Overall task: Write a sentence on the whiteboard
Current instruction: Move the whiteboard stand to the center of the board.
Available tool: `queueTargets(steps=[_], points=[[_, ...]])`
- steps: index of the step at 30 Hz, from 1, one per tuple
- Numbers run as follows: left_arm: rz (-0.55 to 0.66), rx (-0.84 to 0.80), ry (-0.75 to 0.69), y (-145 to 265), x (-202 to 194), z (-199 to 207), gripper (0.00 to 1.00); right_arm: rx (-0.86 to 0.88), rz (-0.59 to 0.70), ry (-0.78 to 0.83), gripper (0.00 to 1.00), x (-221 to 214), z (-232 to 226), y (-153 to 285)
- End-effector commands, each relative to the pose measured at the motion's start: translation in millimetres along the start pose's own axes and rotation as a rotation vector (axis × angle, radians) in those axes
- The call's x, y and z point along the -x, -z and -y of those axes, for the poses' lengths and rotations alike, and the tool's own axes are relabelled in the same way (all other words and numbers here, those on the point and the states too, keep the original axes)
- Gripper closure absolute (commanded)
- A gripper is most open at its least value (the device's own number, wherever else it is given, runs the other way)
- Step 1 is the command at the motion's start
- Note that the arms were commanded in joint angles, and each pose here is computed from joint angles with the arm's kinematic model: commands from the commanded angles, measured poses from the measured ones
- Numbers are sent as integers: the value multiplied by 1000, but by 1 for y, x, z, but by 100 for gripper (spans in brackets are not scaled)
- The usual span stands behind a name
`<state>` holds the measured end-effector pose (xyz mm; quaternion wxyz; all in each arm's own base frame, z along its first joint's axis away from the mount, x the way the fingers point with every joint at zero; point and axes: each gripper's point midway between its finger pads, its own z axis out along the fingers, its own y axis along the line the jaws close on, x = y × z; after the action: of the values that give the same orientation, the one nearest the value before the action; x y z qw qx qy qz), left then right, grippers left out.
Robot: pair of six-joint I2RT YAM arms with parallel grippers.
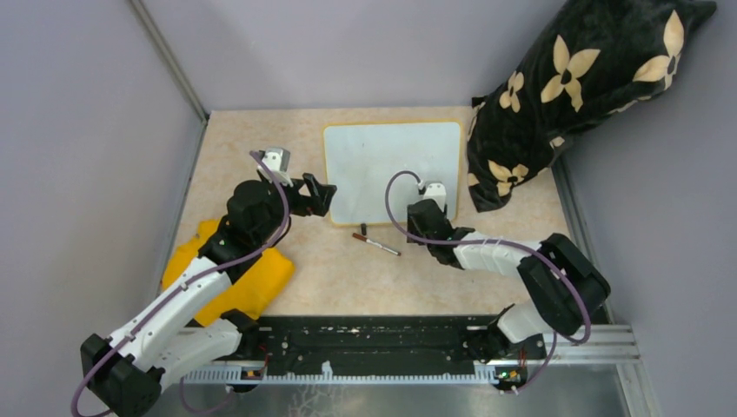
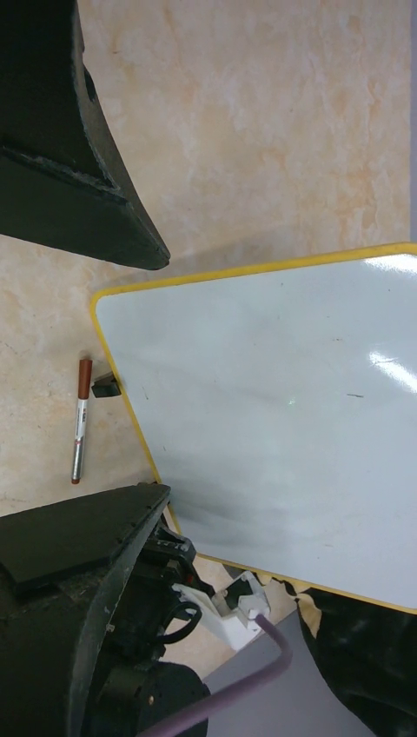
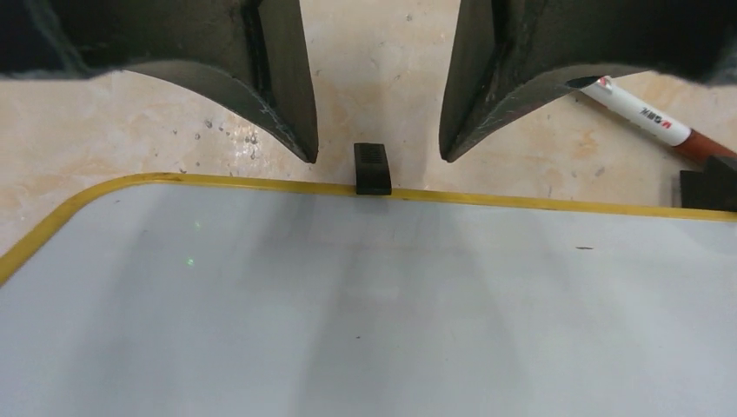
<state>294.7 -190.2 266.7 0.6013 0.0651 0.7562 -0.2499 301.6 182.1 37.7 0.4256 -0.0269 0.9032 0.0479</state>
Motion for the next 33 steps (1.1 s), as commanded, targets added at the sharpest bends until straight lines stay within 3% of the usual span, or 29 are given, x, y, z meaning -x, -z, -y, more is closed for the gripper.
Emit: queueTargets(steps=[1, 4, 10, 18, 26, 33], points=[[41, -12, 2, 3, 11, 4, 1, 58, 59, -41, 44, 19, -8, 20], [43, -14, 1, 4, 11, 4, 1, 73, 69, -42, 38, 22, -5, 33], [45, -17, 1, 5, 12, 5, 1, 163, 92, -14, 35, 23, -1, 70], [60, -13, 2, 7, 16, 4, 1, 561, 220, 71, 38, 44, -55, 134], [98, 81, 83, 13, 20, -11, 1, 541, 278, 213, 40, 34, -106, 112], [123, 87, 51, 18, 21, -16, 1, 491, 133, 314, 40, 16, -128, 73]])
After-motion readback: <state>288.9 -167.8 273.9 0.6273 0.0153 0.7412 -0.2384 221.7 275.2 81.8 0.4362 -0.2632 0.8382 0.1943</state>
